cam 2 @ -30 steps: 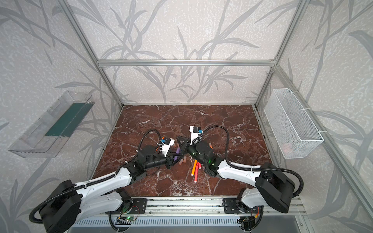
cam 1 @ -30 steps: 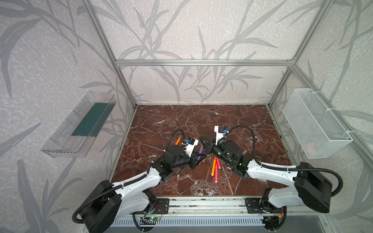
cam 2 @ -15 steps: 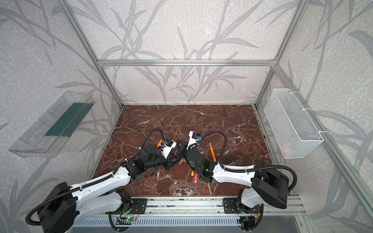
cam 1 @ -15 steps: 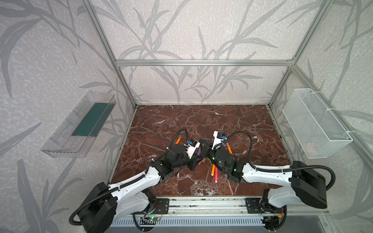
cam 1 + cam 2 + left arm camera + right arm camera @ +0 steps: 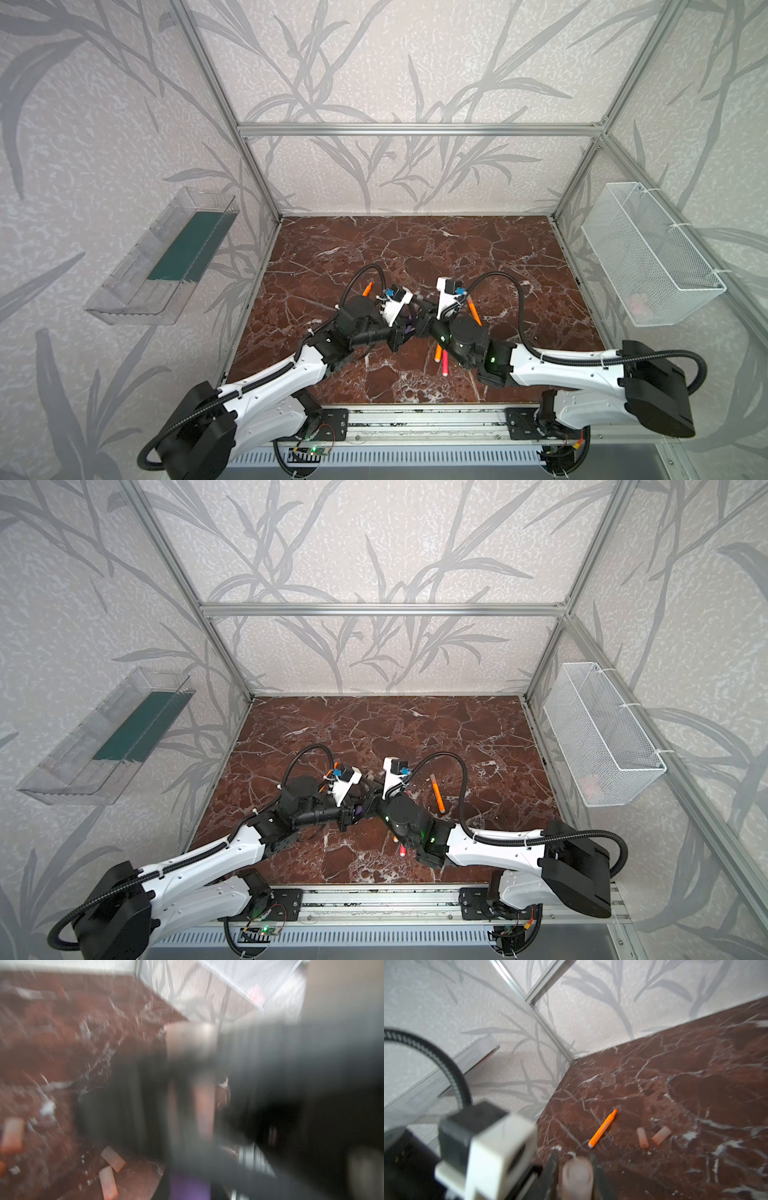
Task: Insert the pens into the pen caps
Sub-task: 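Open the right gripper and withdraw it from the capped purple marker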
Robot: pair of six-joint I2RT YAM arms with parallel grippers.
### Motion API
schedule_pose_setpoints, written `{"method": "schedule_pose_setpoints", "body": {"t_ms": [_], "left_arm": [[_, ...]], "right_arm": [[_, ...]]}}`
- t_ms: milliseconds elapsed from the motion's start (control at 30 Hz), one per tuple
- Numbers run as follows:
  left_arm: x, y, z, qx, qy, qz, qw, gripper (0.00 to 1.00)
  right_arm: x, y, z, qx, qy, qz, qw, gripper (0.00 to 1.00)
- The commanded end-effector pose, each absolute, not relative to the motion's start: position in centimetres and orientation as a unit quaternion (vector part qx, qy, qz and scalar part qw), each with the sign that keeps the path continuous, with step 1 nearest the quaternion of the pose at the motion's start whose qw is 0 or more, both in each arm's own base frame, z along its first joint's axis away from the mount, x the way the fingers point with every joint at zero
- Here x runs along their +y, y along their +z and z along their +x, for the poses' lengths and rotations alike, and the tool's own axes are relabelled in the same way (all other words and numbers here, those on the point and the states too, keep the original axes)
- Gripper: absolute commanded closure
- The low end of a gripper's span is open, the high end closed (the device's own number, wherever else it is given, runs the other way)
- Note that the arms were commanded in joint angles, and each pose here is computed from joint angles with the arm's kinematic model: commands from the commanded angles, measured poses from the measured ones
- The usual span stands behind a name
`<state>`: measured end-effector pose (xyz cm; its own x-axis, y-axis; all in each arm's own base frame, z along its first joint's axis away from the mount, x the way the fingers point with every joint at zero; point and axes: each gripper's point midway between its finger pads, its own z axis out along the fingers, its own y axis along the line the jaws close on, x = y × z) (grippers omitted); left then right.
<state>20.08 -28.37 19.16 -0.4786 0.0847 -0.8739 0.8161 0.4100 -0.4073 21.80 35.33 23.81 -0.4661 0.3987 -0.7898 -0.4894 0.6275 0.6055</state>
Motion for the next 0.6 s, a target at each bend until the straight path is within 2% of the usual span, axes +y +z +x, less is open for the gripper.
{"method": "schedule_pose_setpoints", "body": {"t_ms": [0,333,567], "left_arm": [[-28.8,24.1,19.8,0.664,-0.467,0.314,0.493,1.0],[-29.1,23.6,17.5,0.648,-0.485,0.338,0.481,1.0],[-29.1,22.9,17.5,0.652,-0.485,0.336,0.476,1.0]], "right_arm": [[36.4,21.5,19.1,0.763,0.422,-0.114,0.475,0.67],[36.2,23.7,19.6,0.751,0.429,-0.121,0.487,0.62],[34.8,21.7,21.2,0.774,0.407,-0.087,0.477,0.93]]}}
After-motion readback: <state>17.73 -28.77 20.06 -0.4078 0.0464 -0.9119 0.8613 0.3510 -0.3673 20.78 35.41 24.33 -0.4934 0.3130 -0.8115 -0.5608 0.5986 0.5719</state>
